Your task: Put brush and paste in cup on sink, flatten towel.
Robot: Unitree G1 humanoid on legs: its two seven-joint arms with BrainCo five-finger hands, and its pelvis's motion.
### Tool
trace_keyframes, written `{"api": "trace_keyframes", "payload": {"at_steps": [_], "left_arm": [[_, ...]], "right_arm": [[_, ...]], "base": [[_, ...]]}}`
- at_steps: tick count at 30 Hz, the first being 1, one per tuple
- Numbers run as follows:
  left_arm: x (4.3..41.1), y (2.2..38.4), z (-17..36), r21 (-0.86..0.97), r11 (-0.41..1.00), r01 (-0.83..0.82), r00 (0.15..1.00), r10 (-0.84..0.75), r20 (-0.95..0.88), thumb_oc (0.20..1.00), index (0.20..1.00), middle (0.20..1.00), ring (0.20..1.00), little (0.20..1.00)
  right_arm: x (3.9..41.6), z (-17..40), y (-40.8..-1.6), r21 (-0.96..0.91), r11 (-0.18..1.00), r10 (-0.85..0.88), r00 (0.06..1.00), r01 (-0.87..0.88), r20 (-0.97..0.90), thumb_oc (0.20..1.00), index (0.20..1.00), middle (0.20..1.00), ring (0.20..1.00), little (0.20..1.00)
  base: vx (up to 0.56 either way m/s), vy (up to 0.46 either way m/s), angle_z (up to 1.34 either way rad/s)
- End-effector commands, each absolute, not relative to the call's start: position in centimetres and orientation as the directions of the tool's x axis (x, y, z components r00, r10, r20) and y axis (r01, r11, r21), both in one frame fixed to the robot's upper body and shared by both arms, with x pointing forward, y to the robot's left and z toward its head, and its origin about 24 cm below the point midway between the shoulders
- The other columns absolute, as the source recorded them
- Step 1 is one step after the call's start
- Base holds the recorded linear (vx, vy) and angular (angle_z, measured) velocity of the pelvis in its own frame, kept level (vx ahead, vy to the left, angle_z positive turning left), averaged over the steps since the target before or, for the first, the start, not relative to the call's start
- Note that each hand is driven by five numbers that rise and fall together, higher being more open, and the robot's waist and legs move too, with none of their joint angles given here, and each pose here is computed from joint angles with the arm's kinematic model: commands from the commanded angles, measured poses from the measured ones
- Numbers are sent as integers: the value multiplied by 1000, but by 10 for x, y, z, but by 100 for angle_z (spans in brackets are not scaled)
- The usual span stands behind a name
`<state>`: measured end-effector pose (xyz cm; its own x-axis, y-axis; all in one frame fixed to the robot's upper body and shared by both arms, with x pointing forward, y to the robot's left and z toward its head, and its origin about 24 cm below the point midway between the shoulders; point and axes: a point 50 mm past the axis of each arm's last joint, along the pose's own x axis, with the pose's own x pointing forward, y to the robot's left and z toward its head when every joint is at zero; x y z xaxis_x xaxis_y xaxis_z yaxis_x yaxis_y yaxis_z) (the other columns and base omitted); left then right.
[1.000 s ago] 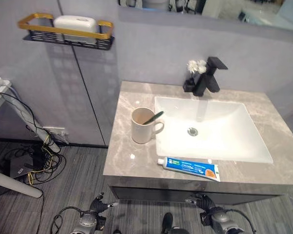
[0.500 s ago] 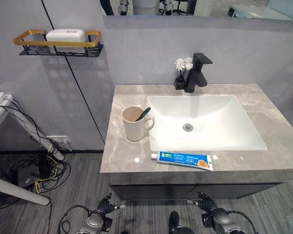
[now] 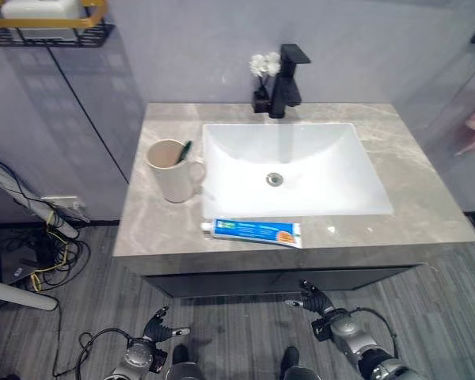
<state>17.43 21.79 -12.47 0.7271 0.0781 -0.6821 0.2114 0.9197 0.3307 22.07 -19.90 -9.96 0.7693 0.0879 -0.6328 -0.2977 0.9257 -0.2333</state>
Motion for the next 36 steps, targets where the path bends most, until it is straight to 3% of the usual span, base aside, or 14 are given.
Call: {"api": "trace_keyframes", "payload": {"at_steps": [1,5,14,21,25,30,33,36], "left_arm": [[213,220,-98,354,915,193,826,43,-562,1000,1000,1000,1000,1000],[221,210,-95,330,923,200,838,14,-546,1000,1000,1000,1000,1000],[210,209,-100,348,903,251,822,-9,-569,1000,1000,1000,1000,1000],[196,220,-106,431,841,328,799,-3,-601,1000,1000,1000,1000,1000],[187,229,-93,483,757,440,812,-105,-575,1000,1000,1000,1000,1000],[171,251,-81,524,725,447,824,-105,-557,1000,1000,1000,1000,1000],[157,266,-63,665,493,561,815,-189,-548,1000,1000,1000,1000,1000],[147,277,-41,738,369,564,825,-243,-510,1000,1000,1000,1000,1000]], "right_arm": [[225,-89,-211,-285,906,94,804,-314,-587,1000,1000,1000,1000,1000],[207,-99,-240,-302,928,-27,767,-220,-641,1000,1000,1000,1000,1000],[204,-104,-232,-226,966,-50,770,-124,-637,1000,1000,1000,1000,1000],[213,-101,-216,-254,940,23,783,-229,-621,1000,1000,1000,1000,1000],[209,-103,-227,-275,937,-12,765,-217,-644,1000,1000,1000,1000,1000],[217,-100,-228,-295,929,-17,774,-221,-633,1000,1000,1000,1000,1000],[225,-88,-224,-331,907,28,823,-260,-568,1000,1000,1000,1000,1000],[220,-84,-237,-387,893,-12,846,-232,-534,1000,1000,1000,1000,1000]], "base": [[-53,-460,36],[-58,-188,80],[37,38,-6],[23,79,2],[3,63,-5],[-32,19,-2],[11,-14,2],[6,-13,14]]}}
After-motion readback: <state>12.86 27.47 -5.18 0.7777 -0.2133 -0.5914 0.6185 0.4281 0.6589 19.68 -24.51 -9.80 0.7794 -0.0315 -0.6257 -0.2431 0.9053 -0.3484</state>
